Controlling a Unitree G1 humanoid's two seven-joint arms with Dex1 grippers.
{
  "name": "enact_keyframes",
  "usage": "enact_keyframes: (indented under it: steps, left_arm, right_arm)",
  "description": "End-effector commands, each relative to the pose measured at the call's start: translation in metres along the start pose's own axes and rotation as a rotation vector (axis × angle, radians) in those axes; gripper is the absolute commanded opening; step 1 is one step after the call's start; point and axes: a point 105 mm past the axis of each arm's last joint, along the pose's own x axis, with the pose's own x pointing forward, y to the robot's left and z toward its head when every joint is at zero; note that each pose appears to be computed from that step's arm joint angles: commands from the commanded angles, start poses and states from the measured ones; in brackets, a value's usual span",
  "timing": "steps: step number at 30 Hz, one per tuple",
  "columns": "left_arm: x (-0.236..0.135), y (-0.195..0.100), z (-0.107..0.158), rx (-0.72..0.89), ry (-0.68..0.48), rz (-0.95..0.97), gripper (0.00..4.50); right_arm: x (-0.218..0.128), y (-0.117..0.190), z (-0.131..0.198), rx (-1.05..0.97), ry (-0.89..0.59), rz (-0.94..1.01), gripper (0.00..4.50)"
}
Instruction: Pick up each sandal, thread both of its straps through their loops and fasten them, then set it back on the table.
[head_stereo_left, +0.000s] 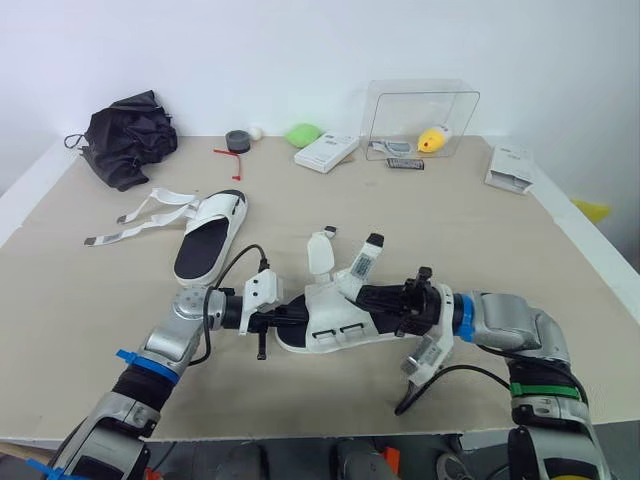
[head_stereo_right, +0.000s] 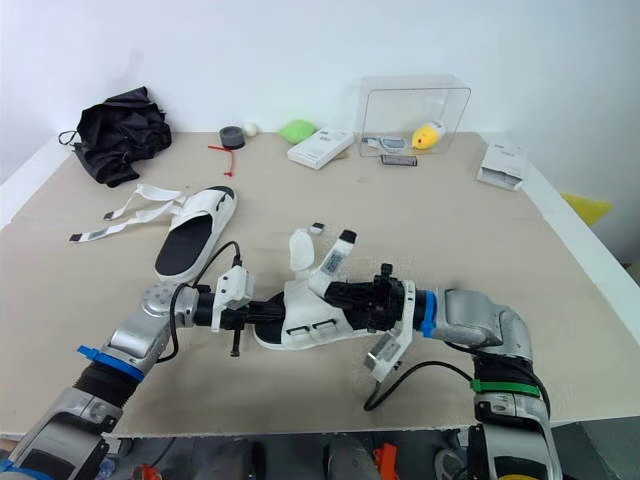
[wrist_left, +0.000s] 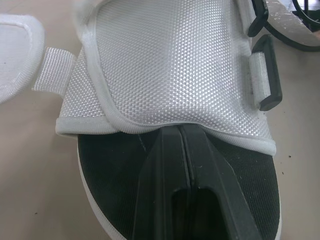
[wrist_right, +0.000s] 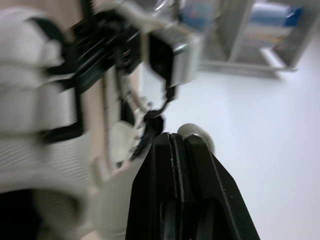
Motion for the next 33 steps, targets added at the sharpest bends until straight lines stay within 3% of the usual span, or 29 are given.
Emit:
enact_keyframes:
  steps: [1,5,17,20,23,25,33]
  left_arm:
    - [-0.007,-0.019,-0.068,-0.185,0.225,-0.006,0.0]
    - [-0.007,-0.018,-0.068,-0.185,0.225,-0.003,0.0]
    - [-0.006,-0.018,-0.069,-0.19,0.224,-0.008,0.0]
    - [-0.005,-0.018,-0.068,-0.189,0.224,-0.008,0.0]
    - [-0.005,-0.019,-0.068,-0.191,0.225,-0.011,0.0]
    - [-0.005,-0.019,-0.069,-0.193,0.226,-0.012,0.0]
    - [-0.003,-0.021,-0.069,-0.208,0.219,-0.005,0.0]
  right_arm:
    - [-0.014,0.04,0.017,0.148,-0.029,0.17,0.13]
    - [-0.026,0.049,0.058,0.197,-0.201,0.246,0.13]
    - [-0.029,0.048,0.034,0.253,-0.085,0.245,0.13]
    - [-0.026,0.047,0.023,0.274,-0.052,0.263,1.04]
    - [-0.028,0.048,0.009,0.263,-0.023,0.321,2.56]
    - [-0.03,0.044,-0.001,0.256,-0.005,0.331,3.31]
    - [-0.06,0.026,-0.03,0.372,0.114,0.426,3.31]
